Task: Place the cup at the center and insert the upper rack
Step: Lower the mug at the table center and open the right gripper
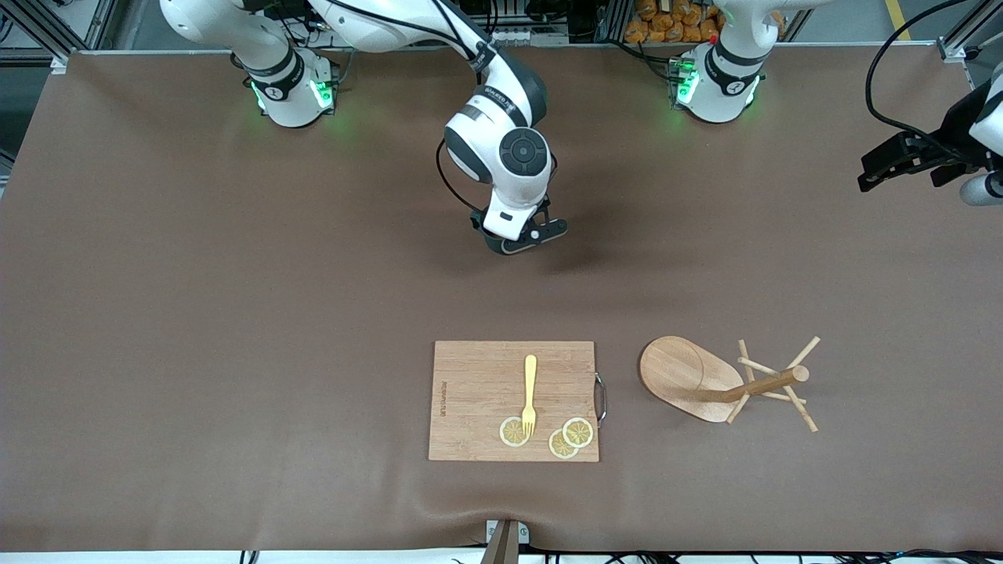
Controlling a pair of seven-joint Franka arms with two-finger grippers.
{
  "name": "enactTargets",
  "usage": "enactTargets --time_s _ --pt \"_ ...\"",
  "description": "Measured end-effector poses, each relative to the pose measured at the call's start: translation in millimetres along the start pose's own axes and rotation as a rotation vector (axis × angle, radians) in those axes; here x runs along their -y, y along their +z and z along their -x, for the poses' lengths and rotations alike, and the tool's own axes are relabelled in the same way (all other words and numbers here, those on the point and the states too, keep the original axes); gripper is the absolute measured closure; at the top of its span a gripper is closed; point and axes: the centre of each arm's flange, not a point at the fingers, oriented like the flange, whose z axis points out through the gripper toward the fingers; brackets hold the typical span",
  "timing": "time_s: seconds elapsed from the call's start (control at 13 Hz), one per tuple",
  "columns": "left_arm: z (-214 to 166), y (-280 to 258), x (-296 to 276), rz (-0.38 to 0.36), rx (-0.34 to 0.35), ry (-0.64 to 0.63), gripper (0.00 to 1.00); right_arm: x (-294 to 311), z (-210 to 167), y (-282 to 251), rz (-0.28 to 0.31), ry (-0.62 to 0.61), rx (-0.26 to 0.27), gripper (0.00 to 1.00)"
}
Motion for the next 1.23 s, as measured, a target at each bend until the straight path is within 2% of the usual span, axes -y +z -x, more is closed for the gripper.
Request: enactTargets --time_s 0.23,0.31,0.54,0.62,0.85,0.92,1.15,1.23 --pt "-1.0 1.1 0.3 0.0 0.001 -0.001 0.0 -0.1 -7.5 12.3 -0.006 0.002 -0.032 0.92" --pt "-1.2 1.4 0.3 0.0 0.002 -0.001 0.0 0.9 -7.9 14.9 -0.006 0.0 -0.034 0.85" --pt "-1.3 1.3 0.2 0.0 0.002 0.0 0.0 4.4 -7.6 13.1 -0.008 -0.005 -0.04 0.52" --pt "-1.2 1.1 -0.1 0.0 0.001 0.0 0.0 5.0 -8.8 10.2 -0.011 -0.005 -0.045 0.52" --pt "-1.0 0.3 -1.5 0.001 0.0 0.003 0.0 6.3 -15.2 -11.8 -0.026 -0.003 -0.078 0.26" --pt "-0.7 0.1 -4.2 0.002 -0.001 0.008 0.0 4.3 -16.5 -26.6 -0.026 0.0 -0.082 0.15" --pt "2.4 -5.1 -26.5 0.022 -0.01 0.014 0.0 -32.7 -18.3 -123.3 -0.02 0.048 -0.072 0.11" --pt "4.3 -6.5 -40.1 0.033 -0.011 -0.007 0.0 -59.9 -17.9 -167.0 -0.03 0.081 -0.081 0.04"
